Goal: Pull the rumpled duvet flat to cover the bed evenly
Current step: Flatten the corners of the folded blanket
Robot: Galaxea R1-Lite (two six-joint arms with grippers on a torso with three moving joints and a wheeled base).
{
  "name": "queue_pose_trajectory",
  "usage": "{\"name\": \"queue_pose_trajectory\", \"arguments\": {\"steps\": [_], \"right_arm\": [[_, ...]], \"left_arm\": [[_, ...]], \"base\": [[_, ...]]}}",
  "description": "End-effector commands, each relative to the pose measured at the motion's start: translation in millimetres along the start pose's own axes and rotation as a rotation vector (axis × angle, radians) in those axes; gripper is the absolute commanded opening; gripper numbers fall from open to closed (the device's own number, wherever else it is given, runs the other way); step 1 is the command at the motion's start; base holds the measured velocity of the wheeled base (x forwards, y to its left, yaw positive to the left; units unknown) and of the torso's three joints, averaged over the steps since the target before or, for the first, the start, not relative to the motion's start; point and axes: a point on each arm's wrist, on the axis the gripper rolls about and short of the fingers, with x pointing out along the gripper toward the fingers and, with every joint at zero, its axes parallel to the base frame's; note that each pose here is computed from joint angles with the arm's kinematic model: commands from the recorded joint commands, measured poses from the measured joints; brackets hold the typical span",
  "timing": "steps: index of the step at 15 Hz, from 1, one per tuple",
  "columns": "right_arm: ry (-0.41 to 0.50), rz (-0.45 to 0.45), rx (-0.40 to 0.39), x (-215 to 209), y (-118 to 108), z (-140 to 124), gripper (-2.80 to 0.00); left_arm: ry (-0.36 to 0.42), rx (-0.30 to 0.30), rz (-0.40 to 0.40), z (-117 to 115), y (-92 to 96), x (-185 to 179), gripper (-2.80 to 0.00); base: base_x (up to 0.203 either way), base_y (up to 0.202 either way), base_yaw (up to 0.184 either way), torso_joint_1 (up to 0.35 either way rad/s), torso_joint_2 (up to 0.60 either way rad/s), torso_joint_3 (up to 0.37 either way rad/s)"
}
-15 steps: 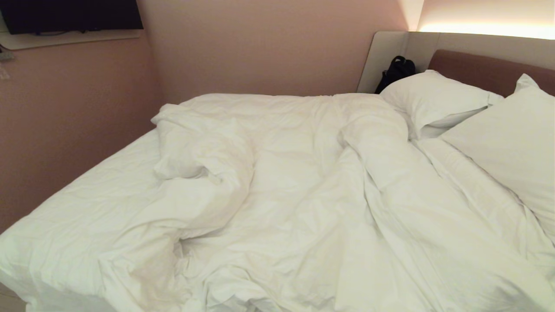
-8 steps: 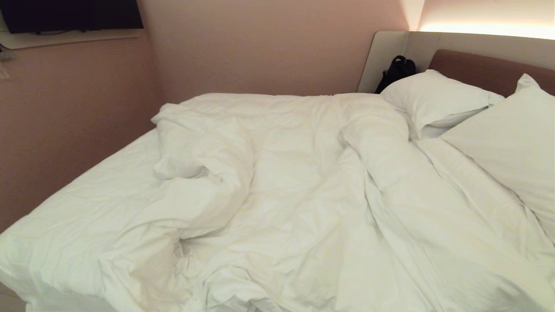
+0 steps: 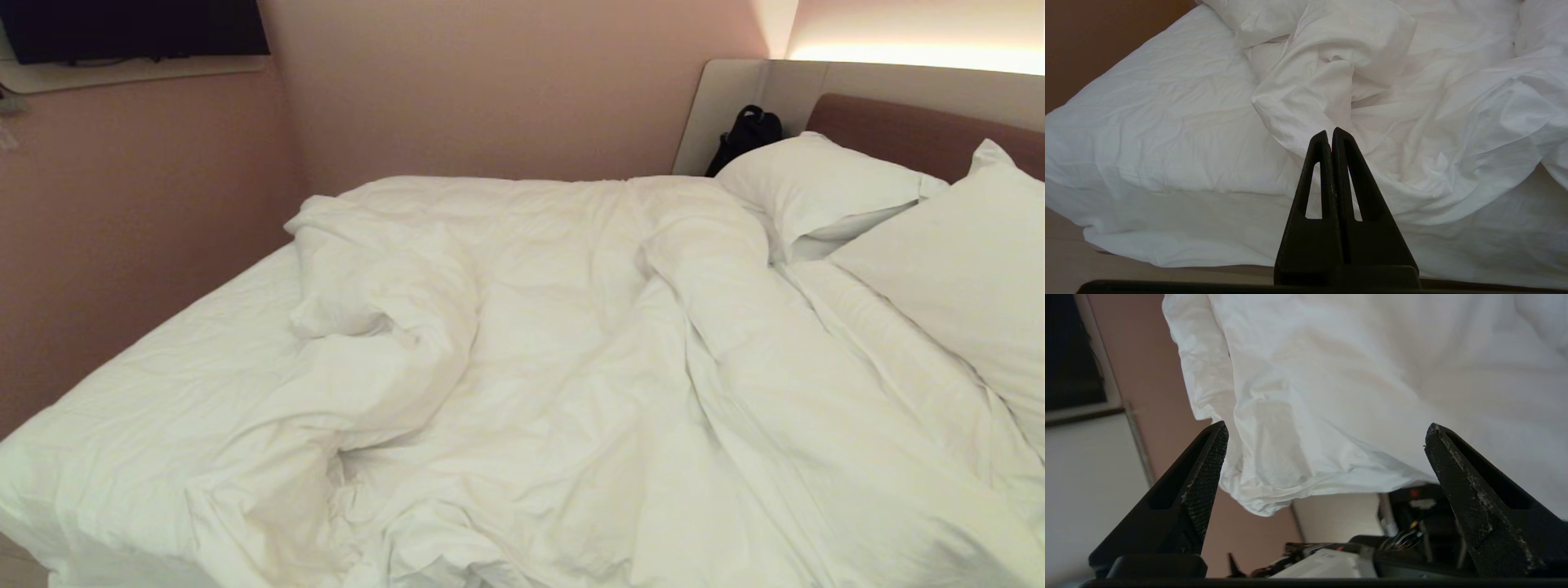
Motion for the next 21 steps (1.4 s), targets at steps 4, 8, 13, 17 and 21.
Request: {"name": "queue_pose_trajectory", "arguments": {"steps": [4, 8, 13, 17, 21], "right_arm": [[0.299, -0.439, 0.217, 19, -54, 5, 0.00], [0.385, -0.507, 0.074, 26, -73, 11, 0.00], [0.226, -0.313, 0.137, 35, -83, 22, 0.00], [0.104, -0.106, 0.279, 34, -53, 22, 0.00], [0.039, -0.020, 0.365, 11, 10, -1, 0.00]], "left_arm": [[-0.001, 0.000, 0.000, 0, 0.0, 0, -2.80], [0.001, 0.000, 0.000, 0, 0.0, 0, -2.80], [0.001, 0.000, 0.000, 0, 0.0, 0, -2.80], [0.001, 0.000, 0.000, 0, 0.0, 0, -2.80], [0.001, 0.000, 0.000, 0, 0.0, 0, -2.80]], "base": [[0.000, 0.000, 0.000, 0.000, 0.00, 0.000], [0.000, 0.000, 0.000, 0.000, 0.00, 0.000], [0.000, 0.000, 0.000, 0.000, 0.00, 0.000], [0.000, 0.000, 0.000, 0.000, 0.00, 0.000], [0.000, 0.000, 0.000, 0.000, 0.00, 0.000]]}}
